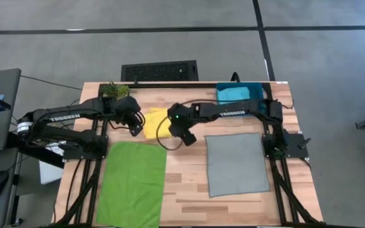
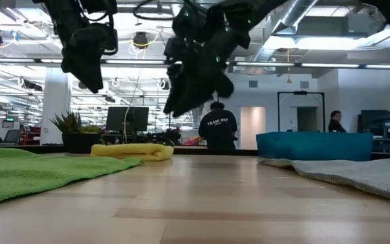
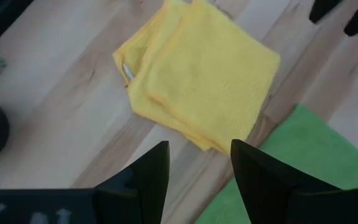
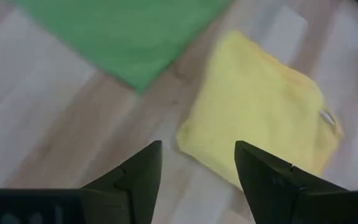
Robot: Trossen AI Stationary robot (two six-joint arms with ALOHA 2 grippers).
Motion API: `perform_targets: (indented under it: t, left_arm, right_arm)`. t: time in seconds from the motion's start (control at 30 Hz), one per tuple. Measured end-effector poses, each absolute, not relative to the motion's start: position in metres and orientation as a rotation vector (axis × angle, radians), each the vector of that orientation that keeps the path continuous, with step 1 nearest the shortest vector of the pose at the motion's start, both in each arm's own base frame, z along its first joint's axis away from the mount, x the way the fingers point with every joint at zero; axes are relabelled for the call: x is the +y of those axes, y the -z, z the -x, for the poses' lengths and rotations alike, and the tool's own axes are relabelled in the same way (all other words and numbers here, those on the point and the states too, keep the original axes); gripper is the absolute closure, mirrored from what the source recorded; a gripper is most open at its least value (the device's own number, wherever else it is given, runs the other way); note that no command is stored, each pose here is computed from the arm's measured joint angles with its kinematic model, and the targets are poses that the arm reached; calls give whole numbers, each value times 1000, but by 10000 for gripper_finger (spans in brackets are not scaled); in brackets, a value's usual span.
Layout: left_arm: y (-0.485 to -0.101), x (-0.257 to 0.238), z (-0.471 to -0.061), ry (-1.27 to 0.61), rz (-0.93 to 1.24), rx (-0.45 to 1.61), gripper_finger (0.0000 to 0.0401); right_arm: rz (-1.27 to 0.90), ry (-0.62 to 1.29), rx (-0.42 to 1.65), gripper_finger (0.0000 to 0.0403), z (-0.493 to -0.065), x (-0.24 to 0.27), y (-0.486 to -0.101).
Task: Fold microfiber towels
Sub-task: Stack the yellow microfiber cloth on top of the blue microfiber cloth in the blue bin
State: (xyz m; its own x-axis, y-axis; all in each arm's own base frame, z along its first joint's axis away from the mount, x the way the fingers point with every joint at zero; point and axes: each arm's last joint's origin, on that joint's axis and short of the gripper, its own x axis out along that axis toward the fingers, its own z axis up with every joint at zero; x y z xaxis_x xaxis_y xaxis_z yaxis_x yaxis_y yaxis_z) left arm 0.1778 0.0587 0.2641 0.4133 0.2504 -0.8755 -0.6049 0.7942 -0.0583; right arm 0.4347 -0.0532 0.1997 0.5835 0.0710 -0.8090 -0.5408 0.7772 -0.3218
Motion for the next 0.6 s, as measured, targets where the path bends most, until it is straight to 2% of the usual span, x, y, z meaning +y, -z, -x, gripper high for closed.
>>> perform_targets:
  t: [0.13, 0.4, 0.5, 0.6]
  left_arm:
    - [-264, 58, -177, -563, 394, 1021, 237]
    - [-264, 58, -177, -558, 386, 1022, 237]
    - [-264, 58, -177, -557, 385, 1021, 237]
    - [-264, 58, -177, -557, 385, 1020, 237]
  right_arm:
    - [730, -355, 818, 177, -436, -48, -185]
    - [774, -385, 841, 177, -435, -52, -159]
    - [820, -366, 777, 177, -445, -54, -152]
    - [883, -395, 831, 177, -442, -55, -140]
